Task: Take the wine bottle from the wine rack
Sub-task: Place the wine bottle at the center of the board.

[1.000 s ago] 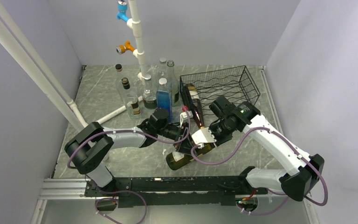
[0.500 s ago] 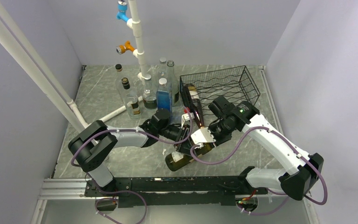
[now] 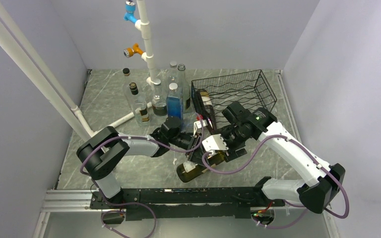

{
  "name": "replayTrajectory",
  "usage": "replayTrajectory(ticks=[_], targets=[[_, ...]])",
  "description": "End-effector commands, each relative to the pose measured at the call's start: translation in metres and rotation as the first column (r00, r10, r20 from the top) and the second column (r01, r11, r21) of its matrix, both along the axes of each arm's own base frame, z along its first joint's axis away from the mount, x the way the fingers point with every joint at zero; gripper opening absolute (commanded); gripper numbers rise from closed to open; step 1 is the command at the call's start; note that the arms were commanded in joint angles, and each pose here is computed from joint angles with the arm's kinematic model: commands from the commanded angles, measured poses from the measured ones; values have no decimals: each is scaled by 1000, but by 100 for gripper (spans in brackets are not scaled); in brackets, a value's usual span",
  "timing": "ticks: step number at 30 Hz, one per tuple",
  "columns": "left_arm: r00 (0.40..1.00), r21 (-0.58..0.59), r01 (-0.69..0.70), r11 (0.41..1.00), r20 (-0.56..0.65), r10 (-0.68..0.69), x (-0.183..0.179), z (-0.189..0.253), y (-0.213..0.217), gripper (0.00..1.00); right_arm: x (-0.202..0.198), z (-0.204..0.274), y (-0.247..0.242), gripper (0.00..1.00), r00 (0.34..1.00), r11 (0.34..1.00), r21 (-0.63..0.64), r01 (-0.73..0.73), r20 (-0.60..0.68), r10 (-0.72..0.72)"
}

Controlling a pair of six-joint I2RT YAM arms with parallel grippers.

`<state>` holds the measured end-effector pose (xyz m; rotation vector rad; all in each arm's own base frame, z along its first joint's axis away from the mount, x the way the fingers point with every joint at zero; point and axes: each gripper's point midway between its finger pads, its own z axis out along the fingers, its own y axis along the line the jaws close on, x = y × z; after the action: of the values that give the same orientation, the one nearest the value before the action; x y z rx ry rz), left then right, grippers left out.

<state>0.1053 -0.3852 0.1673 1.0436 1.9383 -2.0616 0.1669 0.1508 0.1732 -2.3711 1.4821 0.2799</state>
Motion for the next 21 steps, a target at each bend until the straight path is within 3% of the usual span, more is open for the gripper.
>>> replayTrajectory(ticks=[1, 9, 16, 21], targets=[[996, -105, 24, 994, 88, -15, -6, 27, 1, 0, 2, 23, 18, 80, 999, 992, 127, 6, 33, -10], [994, -97, -16, 995, 102, 26, -4, 25, 4, 0, -11, 48, 17, 95, 999, 974, 226, 35, -14, -32], [987, -94, -68, 993, 138, 81, -2, 27, 8, 0, -26, 65, 6, 97, 998, 947, 314, 64, -41, -54], [977, -98, -114, 989, 169, 129, 0, 30, 12, 0, -33, 92, 6, 98, 992, 893, 432, 125, -58, -110]])
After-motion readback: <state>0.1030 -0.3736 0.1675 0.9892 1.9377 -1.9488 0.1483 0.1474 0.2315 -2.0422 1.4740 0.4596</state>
